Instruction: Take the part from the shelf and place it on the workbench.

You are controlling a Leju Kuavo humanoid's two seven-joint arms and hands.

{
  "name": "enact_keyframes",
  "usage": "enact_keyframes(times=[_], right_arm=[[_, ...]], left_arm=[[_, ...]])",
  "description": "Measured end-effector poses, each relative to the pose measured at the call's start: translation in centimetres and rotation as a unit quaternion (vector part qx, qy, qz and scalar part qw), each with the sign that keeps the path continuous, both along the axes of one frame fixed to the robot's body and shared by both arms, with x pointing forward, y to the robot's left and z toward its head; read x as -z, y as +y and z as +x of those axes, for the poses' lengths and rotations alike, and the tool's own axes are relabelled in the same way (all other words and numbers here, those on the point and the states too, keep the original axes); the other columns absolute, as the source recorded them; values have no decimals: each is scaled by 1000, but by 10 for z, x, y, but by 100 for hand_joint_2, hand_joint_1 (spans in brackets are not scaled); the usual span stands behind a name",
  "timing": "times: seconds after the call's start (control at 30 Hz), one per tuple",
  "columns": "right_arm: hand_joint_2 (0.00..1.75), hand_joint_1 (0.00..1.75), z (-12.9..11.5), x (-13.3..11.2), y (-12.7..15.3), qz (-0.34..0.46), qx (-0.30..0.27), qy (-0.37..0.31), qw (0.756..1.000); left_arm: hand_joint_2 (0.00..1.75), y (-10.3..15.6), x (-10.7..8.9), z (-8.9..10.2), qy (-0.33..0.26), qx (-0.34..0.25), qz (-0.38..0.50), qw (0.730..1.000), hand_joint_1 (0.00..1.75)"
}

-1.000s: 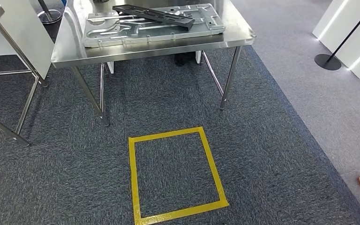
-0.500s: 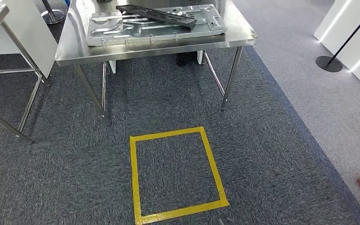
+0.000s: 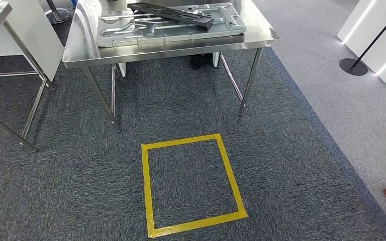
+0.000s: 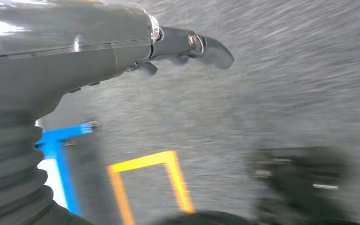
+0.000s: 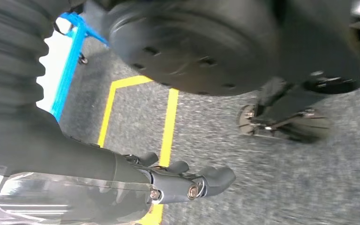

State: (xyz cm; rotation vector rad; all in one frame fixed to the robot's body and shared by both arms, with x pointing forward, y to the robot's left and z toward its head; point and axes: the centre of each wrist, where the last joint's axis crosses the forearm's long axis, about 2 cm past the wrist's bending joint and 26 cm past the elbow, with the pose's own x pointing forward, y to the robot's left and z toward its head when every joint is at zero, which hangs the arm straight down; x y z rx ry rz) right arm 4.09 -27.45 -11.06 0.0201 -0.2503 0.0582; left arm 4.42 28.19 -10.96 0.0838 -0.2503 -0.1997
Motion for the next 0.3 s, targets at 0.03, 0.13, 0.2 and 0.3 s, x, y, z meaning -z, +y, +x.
enact_keyframes(times=[0.03,0.13,0.2,0.3], right_arm=[[0,0,-4,0,0,1,2,3,1000],[0,0,-9,1,0,2,6,6,1000],[0,0,-6,0,-1,1,9,-1,1000],[0,0,3,-1,-3,-1,15,-18,1000]], left_arm=[[0,1,-1,6,-9,-4,-1,1000,0],[0,4,-2,9,-18,-21,-8,1000,0],[0,4,0,-3,-8,-33,-14,999,0],[0,4,2,-27,16,-46,-21,999,0]])
